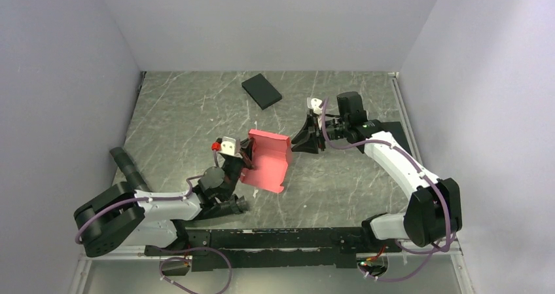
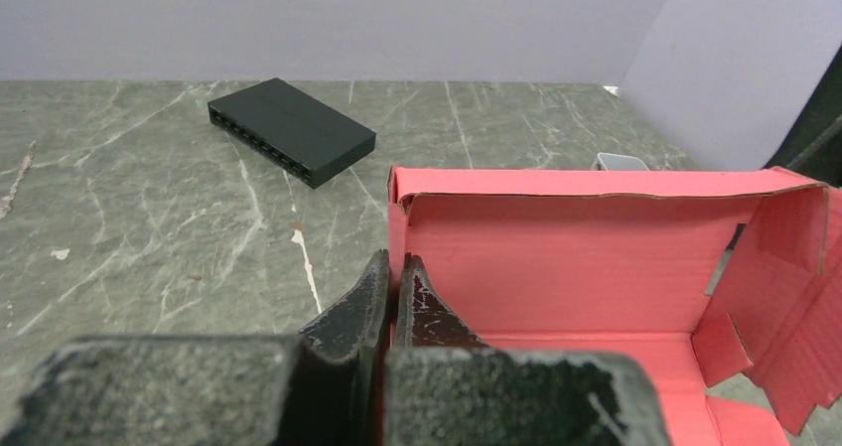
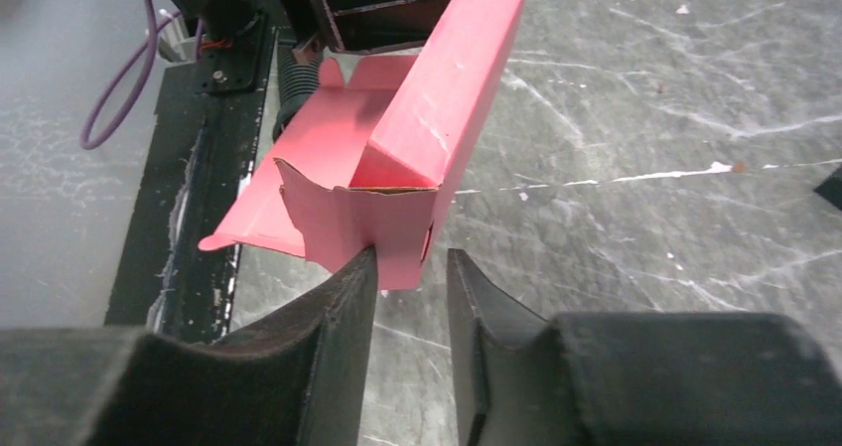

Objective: Fold the paper box
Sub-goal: Fold the paper box at the center of the board.

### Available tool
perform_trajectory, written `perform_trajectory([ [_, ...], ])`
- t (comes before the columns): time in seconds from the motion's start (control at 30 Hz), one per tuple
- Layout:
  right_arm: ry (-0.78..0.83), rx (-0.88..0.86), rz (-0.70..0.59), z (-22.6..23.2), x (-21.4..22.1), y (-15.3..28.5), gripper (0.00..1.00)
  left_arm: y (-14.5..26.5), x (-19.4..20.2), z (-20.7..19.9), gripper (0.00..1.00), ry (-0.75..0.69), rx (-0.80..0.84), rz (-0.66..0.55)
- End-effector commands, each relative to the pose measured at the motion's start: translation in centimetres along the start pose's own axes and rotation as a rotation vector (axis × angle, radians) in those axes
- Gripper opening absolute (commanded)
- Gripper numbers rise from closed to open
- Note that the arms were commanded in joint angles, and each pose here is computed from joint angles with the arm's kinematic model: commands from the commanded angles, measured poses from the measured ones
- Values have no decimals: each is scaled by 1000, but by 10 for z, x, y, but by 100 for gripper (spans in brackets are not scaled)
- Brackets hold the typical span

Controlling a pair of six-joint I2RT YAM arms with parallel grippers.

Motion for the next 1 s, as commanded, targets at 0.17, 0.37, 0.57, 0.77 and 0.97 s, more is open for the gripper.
perform_trajectory([
  [0.17,20,-14,-25,0,-13,-10,37,-9,-12,-8,0,30,-7,-35],
  [0.37,-49,38,-25,-8,-10,-16,41,-10,-12,-8,0,38,-19,-27],
  [0.57,-80,-22,-36,-2,-10,-18,49,-10,-10,-5,0,29,-35,-24],
  [0.77,-84,58,-9,-10,-6,-22,47,-11,-11,-6,0,37,-34,-27],
  [0.97,-136,223,16,-28,0,-25,47,-15,-13,-6,0,65,-74,-13],
])
Point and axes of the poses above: each gripper's point midway between its finger pads, its own y axis back along the fingers, its own z axis along the line the jaws close on, x = y × z, the point moved 5 cm from there along y, back along the fingers
